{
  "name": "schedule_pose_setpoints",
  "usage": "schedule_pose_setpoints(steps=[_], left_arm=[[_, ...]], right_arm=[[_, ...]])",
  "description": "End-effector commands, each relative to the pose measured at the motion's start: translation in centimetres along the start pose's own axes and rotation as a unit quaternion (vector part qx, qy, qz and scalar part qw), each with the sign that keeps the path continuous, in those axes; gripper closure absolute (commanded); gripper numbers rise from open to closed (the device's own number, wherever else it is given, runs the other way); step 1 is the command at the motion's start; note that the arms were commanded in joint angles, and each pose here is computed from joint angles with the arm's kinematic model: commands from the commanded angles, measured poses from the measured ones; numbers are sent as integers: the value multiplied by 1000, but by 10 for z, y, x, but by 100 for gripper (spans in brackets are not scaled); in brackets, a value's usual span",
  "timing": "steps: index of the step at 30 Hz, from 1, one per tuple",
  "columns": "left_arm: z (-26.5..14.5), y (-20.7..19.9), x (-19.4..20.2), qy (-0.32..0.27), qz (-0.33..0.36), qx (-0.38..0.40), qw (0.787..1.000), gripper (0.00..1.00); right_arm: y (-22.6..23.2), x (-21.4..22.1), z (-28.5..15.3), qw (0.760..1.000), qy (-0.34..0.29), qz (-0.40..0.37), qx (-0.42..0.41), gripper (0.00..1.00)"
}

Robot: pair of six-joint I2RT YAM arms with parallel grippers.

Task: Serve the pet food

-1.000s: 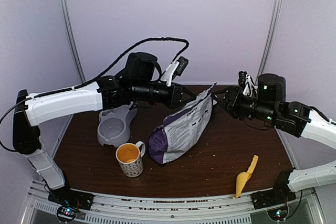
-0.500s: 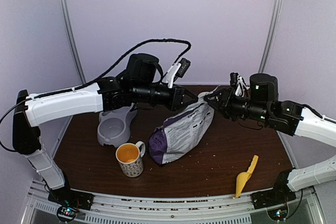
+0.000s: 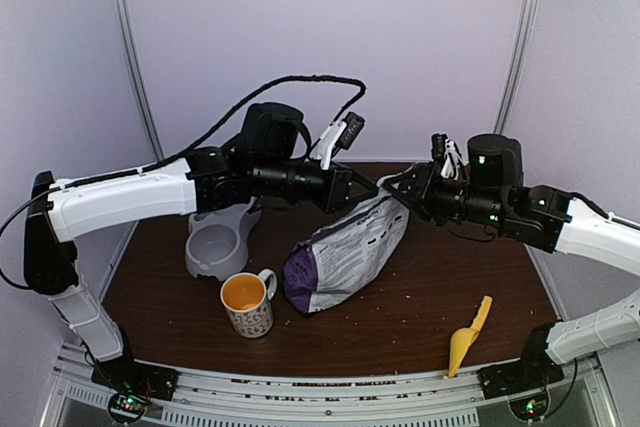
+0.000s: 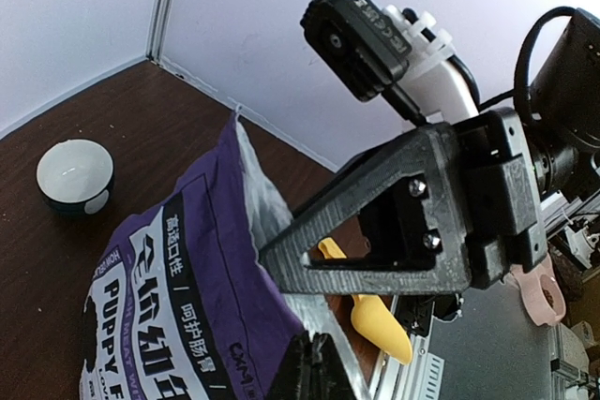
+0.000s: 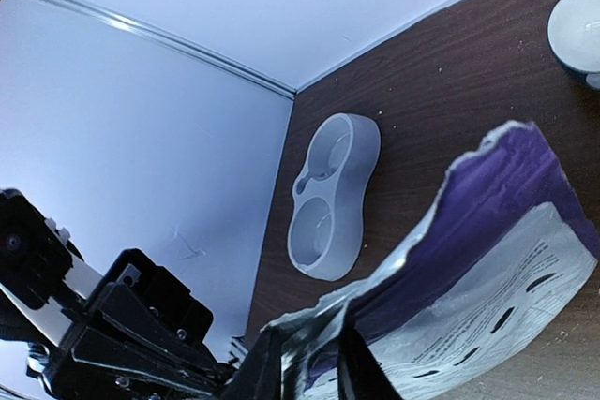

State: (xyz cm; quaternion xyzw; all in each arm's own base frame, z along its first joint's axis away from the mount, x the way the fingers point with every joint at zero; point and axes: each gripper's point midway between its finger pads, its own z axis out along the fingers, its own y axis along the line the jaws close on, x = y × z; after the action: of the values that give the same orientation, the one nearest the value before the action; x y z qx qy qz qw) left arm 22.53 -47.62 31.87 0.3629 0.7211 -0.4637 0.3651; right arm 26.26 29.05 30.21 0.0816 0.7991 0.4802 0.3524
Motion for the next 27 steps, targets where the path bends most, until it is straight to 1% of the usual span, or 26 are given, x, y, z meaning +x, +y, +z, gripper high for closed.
schedule_pose_setpoints(steps=[1,2,3,7,11,12,13,16,18,23,27], left_arm=[[-9,-34,-25,-43,34,52,997,100],[-9,-34,-25,-44,34,53,997,100],[-9,-33,-25,-45,35,51,997,100],[-8,-24,-27,-45,33,20,998,100],[-5,-9,-22,-18,37,-29,999,100],[-4,-8,-21,-13,37,-33,999,98],[-3,-7,-21,-10,37,-34,999,93],[3,-9,-19,-3,35,-25,999,80],[7,-8,-19,0,31,-24,999,74],[16,0,-14,16,22,-38,999,68],[19,9,-9,32,15,-62,997,67]], right_arm=[[7,2,3,1000,11,-4,-4,93],[5,4,4,1000,14,-5,-2,99],[3,5,5,1000,15,-6,3,100],[-8,9,4,999,20,-19,25,100],[-12,8,-1,999,12,-34,31,100],[-12,7,-2,999,11,-38,31,100],[-12,7,-2,999,11,-41,30,100],[-11,7,-3,998,11,-47,29,100],[-11,8,-3,998,12,-49,28,100],[-11,8,-4,998,11,-52,27,100],[-11,8,-6,998,8,-54,26,100]])
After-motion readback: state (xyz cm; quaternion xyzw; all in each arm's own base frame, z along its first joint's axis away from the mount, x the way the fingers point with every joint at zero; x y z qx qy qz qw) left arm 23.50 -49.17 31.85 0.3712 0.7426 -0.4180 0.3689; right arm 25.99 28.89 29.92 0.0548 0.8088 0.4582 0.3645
